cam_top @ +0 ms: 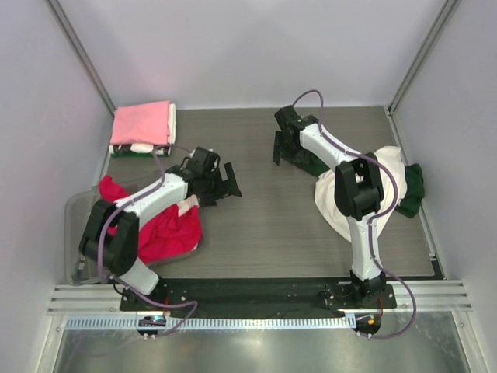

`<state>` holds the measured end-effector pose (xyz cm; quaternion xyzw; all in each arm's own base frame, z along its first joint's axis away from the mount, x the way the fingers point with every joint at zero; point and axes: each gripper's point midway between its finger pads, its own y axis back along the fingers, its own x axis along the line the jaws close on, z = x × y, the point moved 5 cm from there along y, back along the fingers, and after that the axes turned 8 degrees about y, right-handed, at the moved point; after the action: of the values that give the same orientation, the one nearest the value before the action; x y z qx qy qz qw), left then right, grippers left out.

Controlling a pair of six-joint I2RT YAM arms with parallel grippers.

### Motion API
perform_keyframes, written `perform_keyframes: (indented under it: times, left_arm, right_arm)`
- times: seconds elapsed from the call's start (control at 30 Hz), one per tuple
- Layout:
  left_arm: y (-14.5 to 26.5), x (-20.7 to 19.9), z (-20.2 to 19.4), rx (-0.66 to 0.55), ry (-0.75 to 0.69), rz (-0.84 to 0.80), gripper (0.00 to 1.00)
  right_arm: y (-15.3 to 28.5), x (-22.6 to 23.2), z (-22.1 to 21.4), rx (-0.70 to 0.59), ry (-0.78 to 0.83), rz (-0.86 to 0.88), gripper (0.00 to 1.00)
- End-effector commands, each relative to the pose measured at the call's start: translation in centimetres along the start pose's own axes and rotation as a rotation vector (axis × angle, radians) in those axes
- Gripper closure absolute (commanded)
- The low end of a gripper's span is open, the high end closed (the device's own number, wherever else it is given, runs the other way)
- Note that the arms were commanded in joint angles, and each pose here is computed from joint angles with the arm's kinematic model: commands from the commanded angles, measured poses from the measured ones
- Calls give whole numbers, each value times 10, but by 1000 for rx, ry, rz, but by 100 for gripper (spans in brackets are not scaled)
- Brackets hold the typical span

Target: Fold and stack the t-shirts

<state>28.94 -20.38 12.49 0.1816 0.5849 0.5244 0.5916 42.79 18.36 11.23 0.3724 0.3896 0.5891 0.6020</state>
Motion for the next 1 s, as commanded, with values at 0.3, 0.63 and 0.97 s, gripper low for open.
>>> perform_keyframes:
  times: [0.3,0.63,0.97]
  left_arm:
    - [113,79,-33,-228,74,103,0]
    - [130,75,-41,-234,74,37,0]
    - [133,69,-43,-215,58,4,0]
  right_arm:
    - [-10,-8,56,-109,71,-102,28]
    - [-55,-7,40,-30,108,-146,41]
    - [-48,39,21,42,86,108,99]
